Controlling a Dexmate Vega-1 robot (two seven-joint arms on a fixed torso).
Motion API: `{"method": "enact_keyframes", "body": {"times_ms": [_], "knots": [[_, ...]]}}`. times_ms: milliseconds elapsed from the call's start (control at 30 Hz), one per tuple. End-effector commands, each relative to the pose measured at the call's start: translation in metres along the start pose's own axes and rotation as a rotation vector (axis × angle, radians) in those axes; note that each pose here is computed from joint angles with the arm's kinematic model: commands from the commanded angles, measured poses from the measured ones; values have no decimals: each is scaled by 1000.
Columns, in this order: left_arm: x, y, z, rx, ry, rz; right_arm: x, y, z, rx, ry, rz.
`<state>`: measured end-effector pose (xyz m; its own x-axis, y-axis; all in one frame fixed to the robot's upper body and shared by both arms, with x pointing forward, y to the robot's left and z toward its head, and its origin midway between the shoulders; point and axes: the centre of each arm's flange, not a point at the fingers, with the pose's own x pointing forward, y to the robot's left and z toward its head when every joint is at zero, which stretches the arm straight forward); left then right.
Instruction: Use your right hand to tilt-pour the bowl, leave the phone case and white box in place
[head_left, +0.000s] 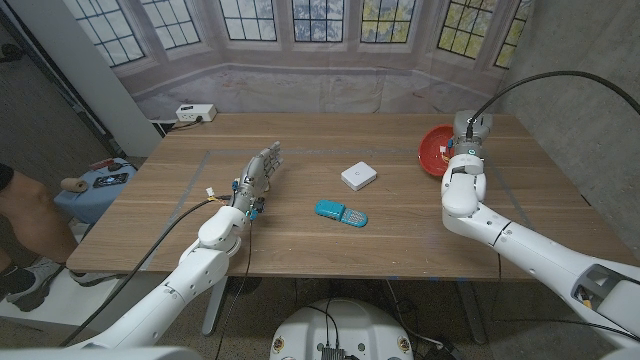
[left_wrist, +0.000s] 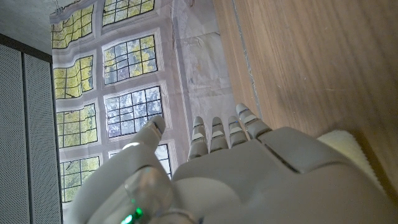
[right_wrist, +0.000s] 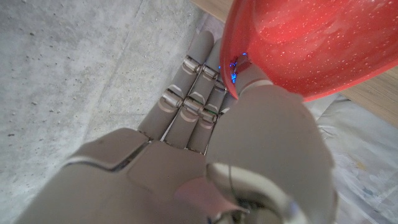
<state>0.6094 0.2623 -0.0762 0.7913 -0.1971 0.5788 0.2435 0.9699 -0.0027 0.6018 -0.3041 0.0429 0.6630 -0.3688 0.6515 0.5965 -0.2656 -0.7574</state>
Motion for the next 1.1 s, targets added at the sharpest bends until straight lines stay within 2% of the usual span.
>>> {"method": "enact_keyframes", "body": {"times_ms": [33, 267, 633, 1100], "knots": [[-1, -1, -2, -5, 4, 4, 6, 3, -5, 123, 18, 69], [1, -3, -2, -6, 6, -1, 10, 5, -9, 225, 34, 133], [2, -4, -2, -3, 12, -5, 18, 9, -25, 377, 62, 256], [5, -8, -3, -1, 20, -8, 23, 15, -36, 476, 70, 342]]}}
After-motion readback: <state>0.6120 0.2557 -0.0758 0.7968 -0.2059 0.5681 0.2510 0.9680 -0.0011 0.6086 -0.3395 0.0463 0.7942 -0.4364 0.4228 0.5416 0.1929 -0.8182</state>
